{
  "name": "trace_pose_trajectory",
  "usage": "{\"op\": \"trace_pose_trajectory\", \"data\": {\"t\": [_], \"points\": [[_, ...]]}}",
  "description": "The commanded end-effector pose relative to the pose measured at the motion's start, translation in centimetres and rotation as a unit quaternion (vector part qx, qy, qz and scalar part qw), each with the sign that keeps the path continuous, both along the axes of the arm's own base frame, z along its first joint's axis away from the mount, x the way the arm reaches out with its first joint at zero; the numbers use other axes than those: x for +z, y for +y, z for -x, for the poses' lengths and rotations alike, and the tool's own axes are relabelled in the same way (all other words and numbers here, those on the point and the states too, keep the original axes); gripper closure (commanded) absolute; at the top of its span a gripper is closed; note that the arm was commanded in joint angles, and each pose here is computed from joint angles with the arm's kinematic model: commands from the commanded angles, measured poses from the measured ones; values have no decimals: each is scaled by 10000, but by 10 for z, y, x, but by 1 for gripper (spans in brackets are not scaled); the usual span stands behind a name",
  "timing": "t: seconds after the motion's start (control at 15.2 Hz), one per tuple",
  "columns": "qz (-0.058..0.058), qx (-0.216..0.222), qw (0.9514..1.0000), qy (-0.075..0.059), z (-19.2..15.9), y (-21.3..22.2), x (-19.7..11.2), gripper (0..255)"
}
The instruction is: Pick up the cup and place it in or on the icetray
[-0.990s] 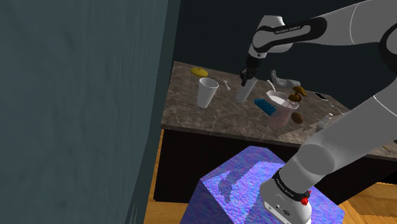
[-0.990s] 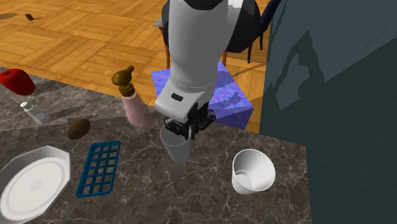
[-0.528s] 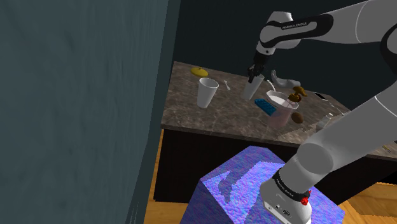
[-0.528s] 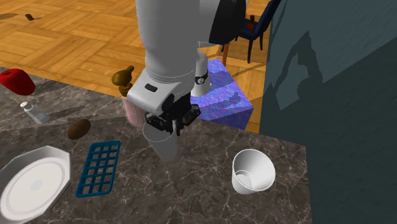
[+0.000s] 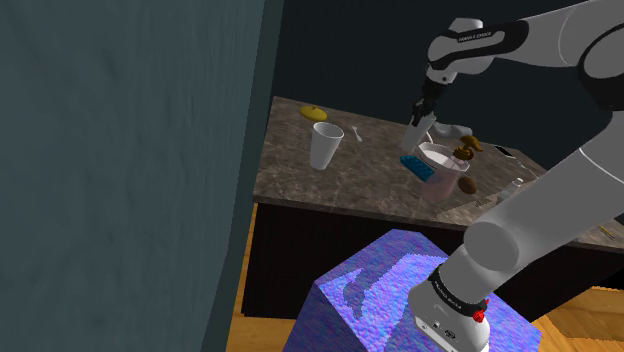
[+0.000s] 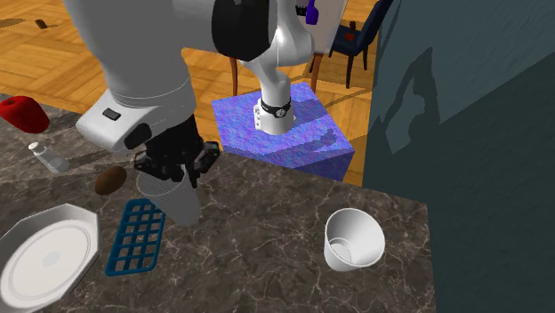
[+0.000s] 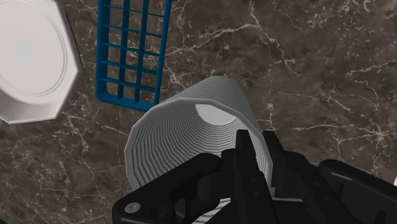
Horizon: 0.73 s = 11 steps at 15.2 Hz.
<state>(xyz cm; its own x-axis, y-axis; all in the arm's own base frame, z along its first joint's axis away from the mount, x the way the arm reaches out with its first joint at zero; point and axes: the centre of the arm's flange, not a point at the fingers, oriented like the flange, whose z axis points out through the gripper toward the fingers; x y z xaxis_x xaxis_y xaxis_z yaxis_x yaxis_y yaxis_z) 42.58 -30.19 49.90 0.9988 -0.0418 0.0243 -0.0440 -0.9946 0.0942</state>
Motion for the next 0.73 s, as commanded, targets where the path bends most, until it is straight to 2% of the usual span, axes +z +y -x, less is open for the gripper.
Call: {"op": "trace_pose_trajectory", "data": {"t": [0.0,0.59,0.66], "points": [[2,7,10000,0,8,-26,5,255],[2,7,10000,0,42,-145,26,255],[2,7,10000,0,42,-145,20,255]]}}
